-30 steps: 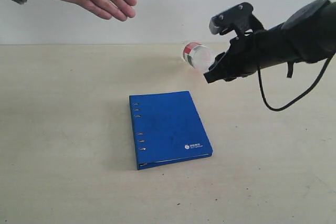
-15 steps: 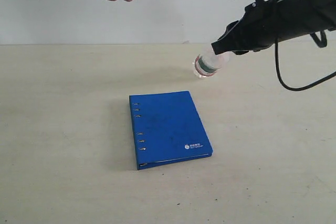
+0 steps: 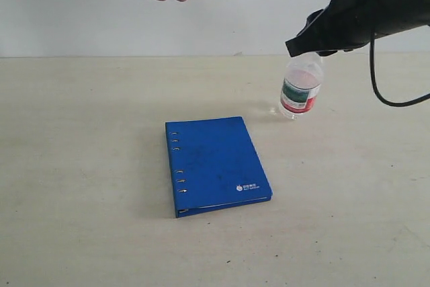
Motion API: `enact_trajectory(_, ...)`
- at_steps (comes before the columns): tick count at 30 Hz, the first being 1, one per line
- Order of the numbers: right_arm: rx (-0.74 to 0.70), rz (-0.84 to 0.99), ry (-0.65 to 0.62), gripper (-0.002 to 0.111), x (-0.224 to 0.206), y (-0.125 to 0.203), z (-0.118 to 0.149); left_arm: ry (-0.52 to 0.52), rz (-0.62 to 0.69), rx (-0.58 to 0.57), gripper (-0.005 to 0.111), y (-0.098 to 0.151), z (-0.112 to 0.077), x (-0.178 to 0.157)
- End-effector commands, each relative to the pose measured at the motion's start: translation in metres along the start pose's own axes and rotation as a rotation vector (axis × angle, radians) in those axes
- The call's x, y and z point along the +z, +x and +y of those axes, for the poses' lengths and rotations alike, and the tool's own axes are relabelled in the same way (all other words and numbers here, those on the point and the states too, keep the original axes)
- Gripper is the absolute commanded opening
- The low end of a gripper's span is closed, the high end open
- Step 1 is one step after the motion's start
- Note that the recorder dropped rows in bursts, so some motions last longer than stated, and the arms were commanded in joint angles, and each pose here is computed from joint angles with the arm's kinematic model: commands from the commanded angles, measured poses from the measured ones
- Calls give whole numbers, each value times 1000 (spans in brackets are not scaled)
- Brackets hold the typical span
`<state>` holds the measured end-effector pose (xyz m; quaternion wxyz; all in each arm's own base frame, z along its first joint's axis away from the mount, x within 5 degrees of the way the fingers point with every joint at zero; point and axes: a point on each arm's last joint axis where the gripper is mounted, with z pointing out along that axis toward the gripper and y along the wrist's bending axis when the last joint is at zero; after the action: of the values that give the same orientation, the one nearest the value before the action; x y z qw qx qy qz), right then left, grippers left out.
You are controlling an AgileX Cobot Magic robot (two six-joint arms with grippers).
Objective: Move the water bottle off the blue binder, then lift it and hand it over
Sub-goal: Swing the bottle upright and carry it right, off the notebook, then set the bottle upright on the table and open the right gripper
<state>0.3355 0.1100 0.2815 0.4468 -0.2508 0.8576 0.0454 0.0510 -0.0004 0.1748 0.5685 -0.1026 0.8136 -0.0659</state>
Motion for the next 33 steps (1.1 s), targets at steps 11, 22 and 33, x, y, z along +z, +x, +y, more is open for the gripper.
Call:
enact_trajectory(11,151,50,150,0,-25,16,-64,-1,-7,-10,4,0,0,0)
enact_trajectory(22,112,85,148,0,-25,19,-64,-1,-5,-10,4,0,0,0)
enact_trajectory(33,110,90,145,45,-25,20,-64,-1,-5,-10,4,0,0,0)
